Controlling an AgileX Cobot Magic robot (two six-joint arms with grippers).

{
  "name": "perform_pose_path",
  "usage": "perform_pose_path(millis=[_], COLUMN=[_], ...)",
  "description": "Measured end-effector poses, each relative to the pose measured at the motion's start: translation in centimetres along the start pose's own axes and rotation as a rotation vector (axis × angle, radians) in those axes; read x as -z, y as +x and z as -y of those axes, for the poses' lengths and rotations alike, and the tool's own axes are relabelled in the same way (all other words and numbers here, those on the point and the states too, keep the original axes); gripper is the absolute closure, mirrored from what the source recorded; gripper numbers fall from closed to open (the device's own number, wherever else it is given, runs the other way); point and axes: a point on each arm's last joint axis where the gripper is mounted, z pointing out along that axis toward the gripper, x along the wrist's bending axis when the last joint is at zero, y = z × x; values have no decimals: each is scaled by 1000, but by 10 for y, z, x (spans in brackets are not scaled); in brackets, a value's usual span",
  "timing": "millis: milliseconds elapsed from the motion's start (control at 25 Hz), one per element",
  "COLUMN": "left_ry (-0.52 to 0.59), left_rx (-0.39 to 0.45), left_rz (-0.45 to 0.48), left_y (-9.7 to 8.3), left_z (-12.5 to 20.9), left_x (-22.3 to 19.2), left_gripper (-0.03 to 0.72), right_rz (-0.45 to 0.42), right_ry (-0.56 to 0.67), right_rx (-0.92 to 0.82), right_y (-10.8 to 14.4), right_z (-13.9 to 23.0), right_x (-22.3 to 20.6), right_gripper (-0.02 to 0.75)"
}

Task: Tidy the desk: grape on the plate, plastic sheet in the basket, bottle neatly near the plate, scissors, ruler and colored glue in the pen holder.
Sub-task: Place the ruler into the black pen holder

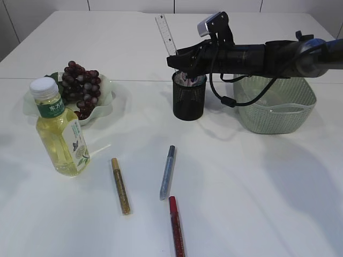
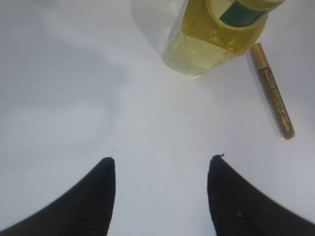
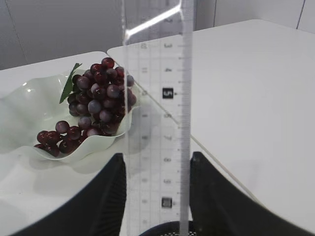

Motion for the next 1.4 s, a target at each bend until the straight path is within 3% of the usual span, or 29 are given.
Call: perform_pose_path(millis=[720, 1000, 1200, 1400], left_ry=[2, 2, 11, 26], left_rx=[0, 0, 0, 0], left_rz=[0, 0, -1, -3], left_y=[0, 0, 0, 0], left_z=[0, 0, 1, 2], left_x=[0, 0, 0, 0], left_gripper=[253, 253, 253, 253], right_rz=[4, 6, -13, 42], right_ry=[1, -36, 190, 409], right_rx=[-48, -212, -246, -364], right_y=[0, 2, 14, 33], right_z=[-1, -46, -75, -114], right_x=[0, 14, 35, 67], right_gripper=[361, 361, 361, 361])
